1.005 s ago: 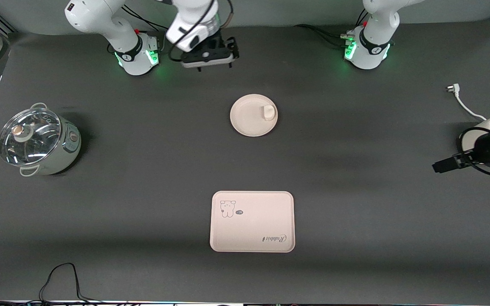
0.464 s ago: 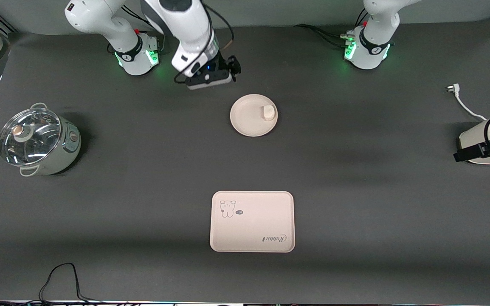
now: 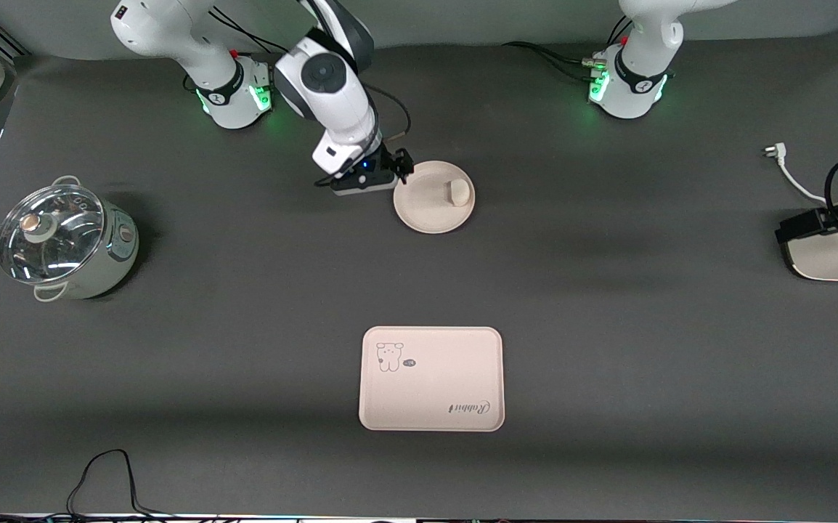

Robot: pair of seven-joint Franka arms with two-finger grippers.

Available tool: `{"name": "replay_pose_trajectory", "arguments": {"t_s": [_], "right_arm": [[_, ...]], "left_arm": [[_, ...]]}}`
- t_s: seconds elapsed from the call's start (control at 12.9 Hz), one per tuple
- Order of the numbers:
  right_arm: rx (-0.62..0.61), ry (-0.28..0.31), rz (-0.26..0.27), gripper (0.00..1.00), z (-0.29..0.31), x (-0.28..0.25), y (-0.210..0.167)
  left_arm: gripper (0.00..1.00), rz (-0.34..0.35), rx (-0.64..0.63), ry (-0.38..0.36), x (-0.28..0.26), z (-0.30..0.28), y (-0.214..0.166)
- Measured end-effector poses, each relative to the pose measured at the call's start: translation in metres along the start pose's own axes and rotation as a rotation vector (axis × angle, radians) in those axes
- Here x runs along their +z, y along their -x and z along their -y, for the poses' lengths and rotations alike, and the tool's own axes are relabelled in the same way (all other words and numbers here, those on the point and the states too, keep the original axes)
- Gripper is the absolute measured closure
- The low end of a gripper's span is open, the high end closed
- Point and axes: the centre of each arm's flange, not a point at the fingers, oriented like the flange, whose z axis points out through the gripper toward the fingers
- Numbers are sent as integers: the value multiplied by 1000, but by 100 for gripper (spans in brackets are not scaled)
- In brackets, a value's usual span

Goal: Place bun in plate and plate on tray
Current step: 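Lower the right gripper to the plate rim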

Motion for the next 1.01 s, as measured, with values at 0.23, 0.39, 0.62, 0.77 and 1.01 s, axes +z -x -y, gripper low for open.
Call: {"name": "replay_pose_trajectory", "arguments": {"t_s": [0.23, 0.39, 0.62, 0.77, 1.01], "right_arm": [[26, -2, -17, 0, 1, 43, 9], [33, -5, -36, 0, 4, 70, 18], [37, 10, -35, 0, 0, 94, 22], [46, 14, -31, 0, -2, 97, 22], [76, 9, -28, 4, -2, 97, 21]], "left_arm": [[0, -24, 22, 3, -3, 1, 14], [0, -32, 40, 11, -7, 8, 18], [0, -30, 43, 16, -5, 10, 19], [0, -25, 52, 16, -3, 4, 20], [0, -27, 30, 3, -3, -37, 24]]}}
